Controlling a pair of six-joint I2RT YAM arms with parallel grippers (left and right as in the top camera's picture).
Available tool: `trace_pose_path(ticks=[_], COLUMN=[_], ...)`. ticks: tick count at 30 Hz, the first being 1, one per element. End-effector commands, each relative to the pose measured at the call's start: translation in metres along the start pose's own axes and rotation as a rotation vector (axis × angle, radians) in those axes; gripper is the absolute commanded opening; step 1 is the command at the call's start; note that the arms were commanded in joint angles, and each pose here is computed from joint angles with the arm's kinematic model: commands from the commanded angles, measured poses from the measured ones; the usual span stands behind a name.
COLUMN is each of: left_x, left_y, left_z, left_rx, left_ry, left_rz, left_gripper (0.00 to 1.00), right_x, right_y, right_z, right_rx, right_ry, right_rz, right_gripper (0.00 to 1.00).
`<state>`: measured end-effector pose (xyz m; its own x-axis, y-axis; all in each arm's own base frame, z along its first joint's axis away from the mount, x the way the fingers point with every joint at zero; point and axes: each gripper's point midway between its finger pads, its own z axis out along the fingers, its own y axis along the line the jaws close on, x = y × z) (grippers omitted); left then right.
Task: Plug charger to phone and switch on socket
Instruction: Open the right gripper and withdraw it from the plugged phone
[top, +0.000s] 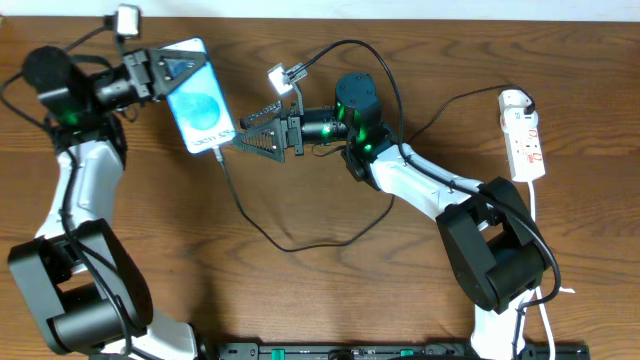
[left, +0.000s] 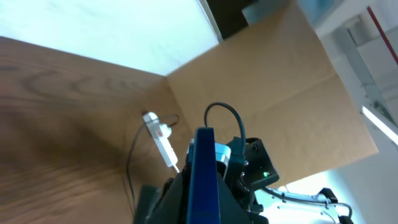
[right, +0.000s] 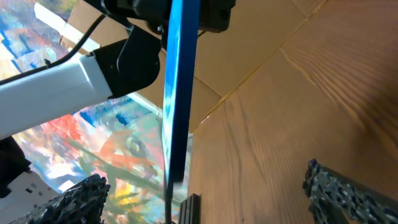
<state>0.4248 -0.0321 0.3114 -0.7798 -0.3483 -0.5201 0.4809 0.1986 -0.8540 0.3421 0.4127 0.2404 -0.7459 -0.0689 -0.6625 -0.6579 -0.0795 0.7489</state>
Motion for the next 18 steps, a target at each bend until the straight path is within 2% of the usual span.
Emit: trace_pose_path(ticks=[1, 5, 9, 18], left_x=[-0.005, -0.006, -0.006, -0.006], left_y=[-0.01, -0.009, -0.009, -0.009], left_z=[-0.013, -0.015, -0.015, -0.015], left_rx=[-0.008, -0.012, -0.012, -0.012], left_ry=[-0.01, -0.016, -0.016, -0.017], left_rz=[0.014, 0.001, 0.002, 0.006], left_gripper=[0.08, 0.07, 0.07, 0.07], right_x=[-0.006, -0.003, 0.008, 0.028], right_y=[-0.007, -0.03, -0.073, -0.141], right_z=[-0.005, -0.014, -0.034, -0.116], right_rx=[0.011, 0.094, 0.266, 0.676], right_ry=[-0.009, -0.016, -0.018, -0.032], right_rz=[-0.02, 0.047, 0.151, 0.312], right_gripper=[0.99, 0.99, 0.99, 0.99])
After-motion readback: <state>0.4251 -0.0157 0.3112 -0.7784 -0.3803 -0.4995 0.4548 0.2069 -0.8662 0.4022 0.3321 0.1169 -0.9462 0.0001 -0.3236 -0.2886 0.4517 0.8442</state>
